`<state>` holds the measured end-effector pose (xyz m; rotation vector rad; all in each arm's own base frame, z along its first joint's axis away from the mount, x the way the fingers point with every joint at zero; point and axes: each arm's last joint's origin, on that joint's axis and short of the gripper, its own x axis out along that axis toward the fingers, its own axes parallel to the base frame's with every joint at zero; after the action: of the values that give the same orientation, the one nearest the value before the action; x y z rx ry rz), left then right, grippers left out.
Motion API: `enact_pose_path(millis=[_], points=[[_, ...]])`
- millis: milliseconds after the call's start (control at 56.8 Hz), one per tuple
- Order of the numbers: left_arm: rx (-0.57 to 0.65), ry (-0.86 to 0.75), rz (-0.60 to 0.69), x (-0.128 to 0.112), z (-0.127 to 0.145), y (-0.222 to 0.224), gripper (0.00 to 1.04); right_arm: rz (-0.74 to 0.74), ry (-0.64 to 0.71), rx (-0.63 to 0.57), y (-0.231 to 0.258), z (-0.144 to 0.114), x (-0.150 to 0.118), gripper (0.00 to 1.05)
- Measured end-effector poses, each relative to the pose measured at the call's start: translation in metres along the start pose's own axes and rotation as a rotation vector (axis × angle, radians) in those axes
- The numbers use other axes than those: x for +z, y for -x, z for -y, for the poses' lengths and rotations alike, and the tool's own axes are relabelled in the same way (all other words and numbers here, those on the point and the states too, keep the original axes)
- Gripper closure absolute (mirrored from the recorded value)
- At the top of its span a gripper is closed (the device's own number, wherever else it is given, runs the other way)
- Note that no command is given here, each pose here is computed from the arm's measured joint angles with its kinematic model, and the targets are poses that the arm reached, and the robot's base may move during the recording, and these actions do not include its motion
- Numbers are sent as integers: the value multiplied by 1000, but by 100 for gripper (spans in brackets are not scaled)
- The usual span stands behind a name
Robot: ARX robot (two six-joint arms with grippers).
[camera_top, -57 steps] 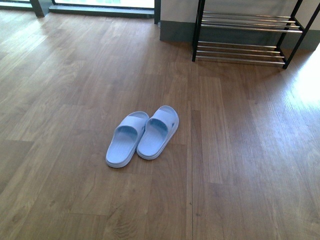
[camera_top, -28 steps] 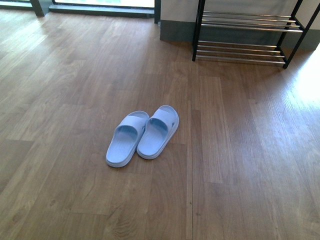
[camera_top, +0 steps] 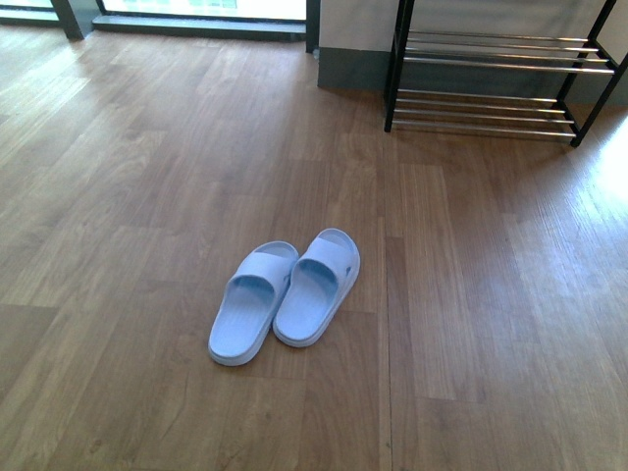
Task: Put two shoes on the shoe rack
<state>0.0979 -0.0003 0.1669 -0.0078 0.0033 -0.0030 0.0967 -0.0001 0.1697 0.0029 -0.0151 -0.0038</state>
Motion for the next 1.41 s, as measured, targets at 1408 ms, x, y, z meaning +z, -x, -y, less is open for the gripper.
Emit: enact_pose_path(millis=[1408], points=[[1, 0, 0, 0, 0, 0, 9, -223, 26, -238, -49, 19, -8, 9]])
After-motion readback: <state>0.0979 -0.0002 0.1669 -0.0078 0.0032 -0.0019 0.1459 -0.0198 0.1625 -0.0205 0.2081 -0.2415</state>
